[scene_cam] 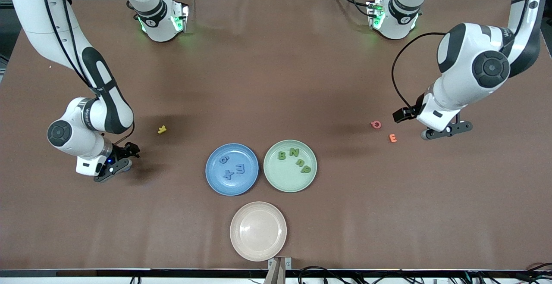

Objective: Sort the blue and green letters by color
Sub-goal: 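Grasp the other blue e with the right gripper while the left moves aside, then carry the blue e onto the blue plate and open the right gripper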

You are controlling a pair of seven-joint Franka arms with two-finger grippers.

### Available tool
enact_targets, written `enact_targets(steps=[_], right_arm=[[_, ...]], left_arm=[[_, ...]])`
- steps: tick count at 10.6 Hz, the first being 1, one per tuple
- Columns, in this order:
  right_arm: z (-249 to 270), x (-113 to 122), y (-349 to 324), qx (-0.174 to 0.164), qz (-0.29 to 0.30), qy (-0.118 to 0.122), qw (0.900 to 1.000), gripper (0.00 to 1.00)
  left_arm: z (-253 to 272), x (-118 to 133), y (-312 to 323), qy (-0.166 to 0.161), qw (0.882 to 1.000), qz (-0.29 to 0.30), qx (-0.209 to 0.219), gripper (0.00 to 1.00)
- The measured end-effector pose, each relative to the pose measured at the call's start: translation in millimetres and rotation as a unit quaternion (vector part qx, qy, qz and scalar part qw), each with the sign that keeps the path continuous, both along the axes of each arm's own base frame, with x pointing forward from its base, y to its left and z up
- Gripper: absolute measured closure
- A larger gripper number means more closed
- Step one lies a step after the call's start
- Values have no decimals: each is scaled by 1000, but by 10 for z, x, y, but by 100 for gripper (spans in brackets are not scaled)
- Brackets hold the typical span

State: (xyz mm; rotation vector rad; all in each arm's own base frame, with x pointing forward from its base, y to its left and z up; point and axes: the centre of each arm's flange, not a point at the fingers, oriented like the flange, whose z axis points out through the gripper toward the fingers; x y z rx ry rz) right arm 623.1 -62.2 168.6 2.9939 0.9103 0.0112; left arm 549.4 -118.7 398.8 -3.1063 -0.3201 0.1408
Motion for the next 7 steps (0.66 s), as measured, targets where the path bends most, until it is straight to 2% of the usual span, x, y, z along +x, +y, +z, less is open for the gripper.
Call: enact_targets(steps=[1,2,3,5,7], right_arm=[[13,16,-2,0,0,-2,1000,9],[39,43,-5,1,-6,-6,1000,17],[53,63,-6,3,-15,-8,1000,35],[68,86,-12,7,-24,-11,1000,64],[68,86,-15,8,-26,-11,1000,65]], left_arm=[[-35,-90,7,-7,1000,3,-3,0],[-70,-166,8,-13,1000,3,-3,0],[-95,-232,-17,-16,1000,-1,-2,0],[-74,-299,-177,-24,1000,-16,-3,0],[3,-350,-307,-32,999,-30,-3,0]])
